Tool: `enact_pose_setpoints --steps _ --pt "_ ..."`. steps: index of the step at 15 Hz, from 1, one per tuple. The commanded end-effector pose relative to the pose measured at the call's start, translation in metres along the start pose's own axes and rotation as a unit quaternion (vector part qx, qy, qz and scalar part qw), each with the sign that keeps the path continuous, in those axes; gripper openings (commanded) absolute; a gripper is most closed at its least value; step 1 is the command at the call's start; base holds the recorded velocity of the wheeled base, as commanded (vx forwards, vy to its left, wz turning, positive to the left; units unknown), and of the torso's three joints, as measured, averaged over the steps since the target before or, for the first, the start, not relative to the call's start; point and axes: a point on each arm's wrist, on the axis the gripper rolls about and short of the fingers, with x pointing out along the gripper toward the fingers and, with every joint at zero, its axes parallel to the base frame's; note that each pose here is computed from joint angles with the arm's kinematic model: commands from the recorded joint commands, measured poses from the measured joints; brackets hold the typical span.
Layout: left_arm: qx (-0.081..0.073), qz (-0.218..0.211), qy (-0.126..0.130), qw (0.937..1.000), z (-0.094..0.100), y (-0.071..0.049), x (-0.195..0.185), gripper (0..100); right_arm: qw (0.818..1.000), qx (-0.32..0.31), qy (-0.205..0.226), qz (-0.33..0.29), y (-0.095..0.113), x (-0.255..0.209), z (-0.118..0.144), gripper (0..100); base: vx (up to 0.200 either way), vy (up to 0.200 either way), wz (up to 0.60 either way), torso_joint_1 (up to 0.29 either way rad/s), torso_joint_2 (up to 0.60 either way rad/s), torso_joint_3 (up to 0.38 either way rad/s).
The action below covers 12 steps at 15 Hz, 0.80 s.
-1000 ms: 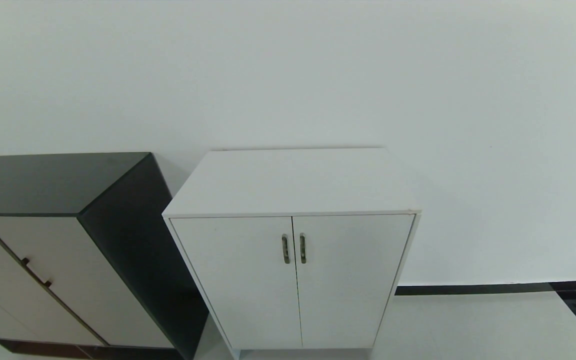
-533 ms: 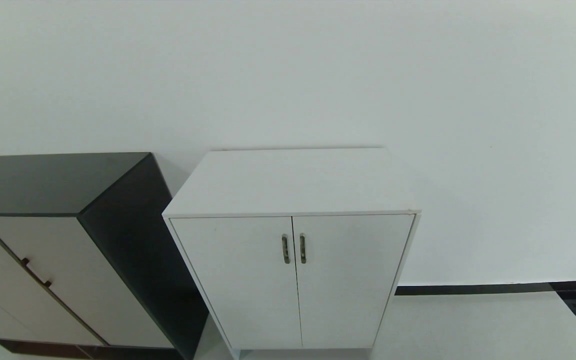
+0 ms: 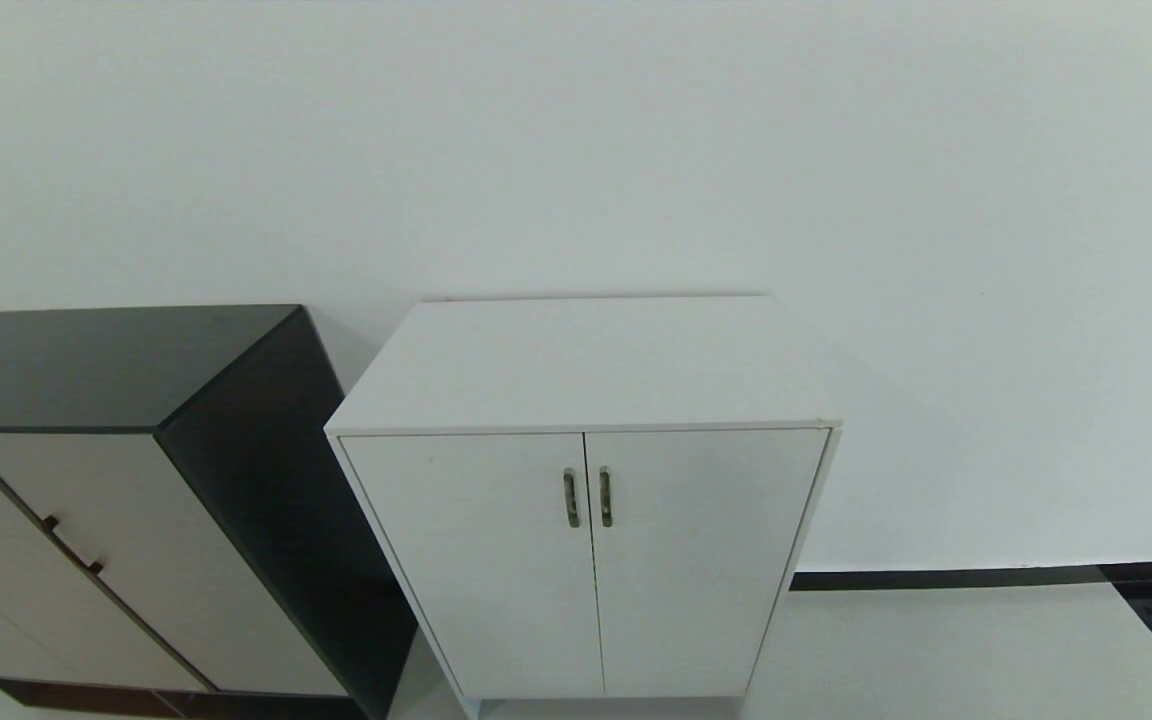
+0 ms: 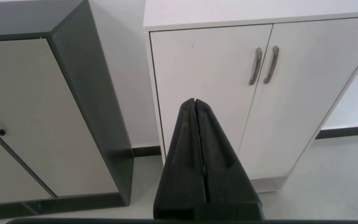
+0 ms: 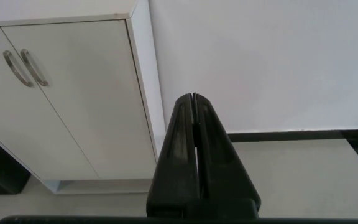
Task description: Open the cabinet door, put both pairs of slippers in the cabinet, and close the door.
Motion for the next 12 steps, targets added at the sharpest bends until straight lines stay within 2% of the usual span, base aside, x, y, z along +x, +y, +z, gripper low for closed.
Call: enact_pose_setpoints --steps 1,12 --pt "0.0 0.0 -0.001 1.0 0.0001 0.0 0.0 0 1.0 -0.001 0.003 0.001 0.0 0.0003 -0.0001 0 0.0 0.0 0.0 0.0 0.0 0.0" --pt "0.0 0.0 0.0 1.0 0.0 0.0 0.0 0 1.0 0.001 0.003 0.0 0.0 0.0003 -0.0001 0 0.0 0.0 0.0 0.0 0.0 0.0"
